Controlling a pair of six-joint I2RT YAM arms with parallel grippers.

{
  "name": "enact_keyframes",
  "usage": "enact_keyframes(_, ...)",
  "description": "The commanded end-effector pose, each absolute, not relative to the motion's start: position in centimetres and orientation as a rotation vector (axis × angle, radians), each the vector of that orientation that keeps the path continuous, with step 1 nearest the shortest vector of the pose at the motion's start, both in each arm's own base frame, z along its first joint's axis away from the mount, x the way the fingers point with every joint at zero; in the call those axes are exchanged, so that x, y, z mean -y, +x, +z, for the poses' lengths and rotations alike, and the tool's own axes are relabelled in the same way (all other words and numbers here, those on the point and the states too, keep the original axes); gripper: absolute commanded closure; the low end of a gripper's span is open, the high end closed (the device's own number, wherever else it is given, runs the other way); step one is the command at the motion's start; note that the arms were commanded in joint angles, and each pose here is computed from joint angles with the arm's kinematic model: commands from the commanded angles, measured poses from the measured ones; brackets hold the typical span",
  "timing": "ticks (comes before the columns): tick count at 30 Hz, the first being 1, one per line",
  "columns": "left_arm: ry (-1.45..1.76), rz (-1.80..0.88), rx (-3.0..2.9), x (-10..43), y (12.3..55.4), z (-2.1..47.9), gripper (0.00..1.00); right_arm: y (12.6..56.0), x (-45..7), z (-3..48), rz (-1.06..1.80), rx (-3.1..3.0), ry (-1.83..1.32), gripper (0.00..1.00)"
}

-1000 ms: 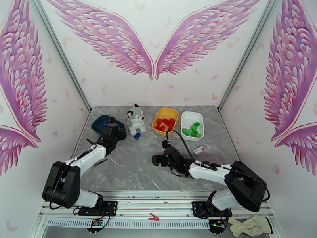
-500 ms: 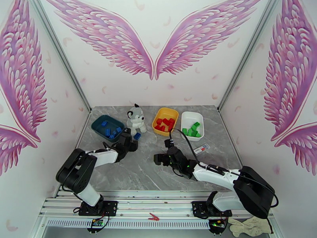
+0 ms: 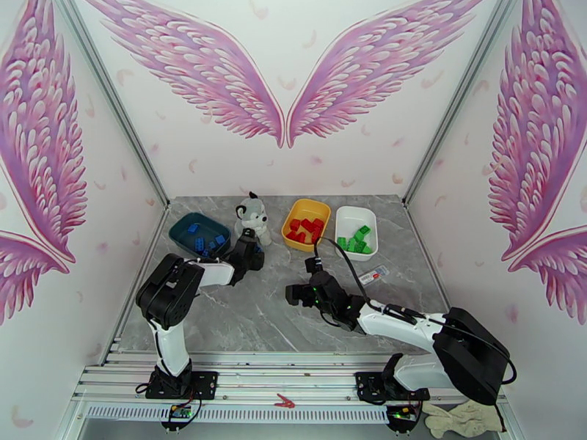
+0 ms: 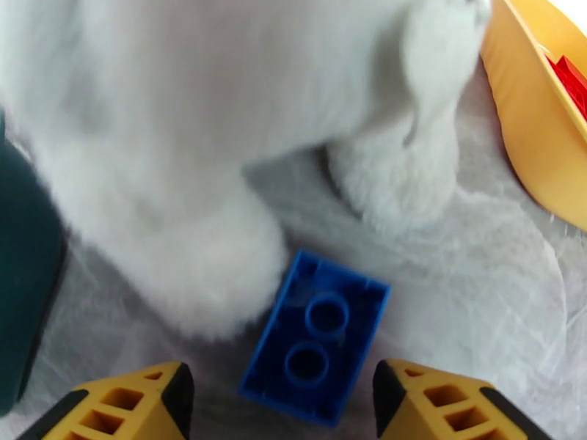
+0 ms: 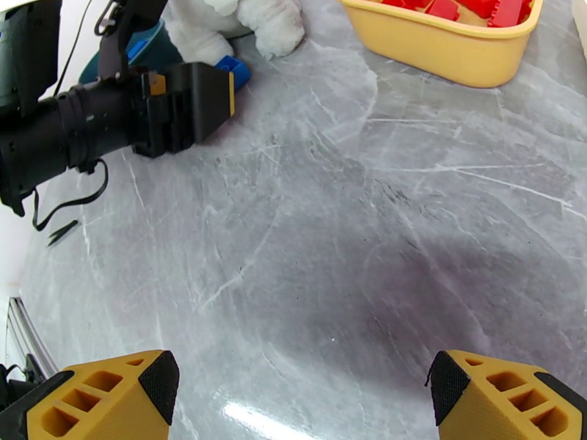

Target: Sort the legos into containers by color

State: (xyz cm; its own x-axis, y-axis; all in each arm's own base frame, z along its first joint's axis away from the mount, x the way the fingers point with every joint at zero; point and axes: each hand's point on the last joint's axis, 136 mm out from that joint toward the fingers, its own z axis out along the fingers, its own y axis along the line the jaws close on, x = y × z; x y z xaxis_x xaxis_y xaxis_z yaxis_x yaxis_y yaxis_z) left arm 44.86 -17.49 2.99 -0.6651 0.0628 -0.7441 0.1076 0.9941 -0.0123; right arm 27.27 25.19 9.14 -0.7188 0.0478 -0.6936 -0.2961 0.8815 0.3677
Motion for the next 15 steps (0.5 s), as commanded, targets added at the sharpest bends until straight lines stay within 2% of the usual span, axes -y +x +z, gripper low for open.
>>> enact_keyframes(1, 0.144, -0.046, -2.297, 17.9, 45.6, 3.0, 0.43, 27.5, -24.6, 9.4, 0.575, -2.301, -0.168, 0.03)
enact_keyframes(6, 0.154, -0.039, -2.306, 18.2, 45.4, 2.1, 0.64, 27.5, -24.7, 9.5, 0.576, -2.303, -0.168, 0.03)
enact_keyframes(8, 0.156, -0.043, -2.302, 18.5, 45.2, 2.1, 0.69, 27.5, -24.7, 9.4, 0.577, -2.304, -0.169, 0.03)
enact_keyframes(15, 0.172, -0.043, -2.283, 18.8, 43.8, 3.2, 0.75, 27.5, -24.6, 9.4, 0.576, -2.303, -0.165, 0.03)
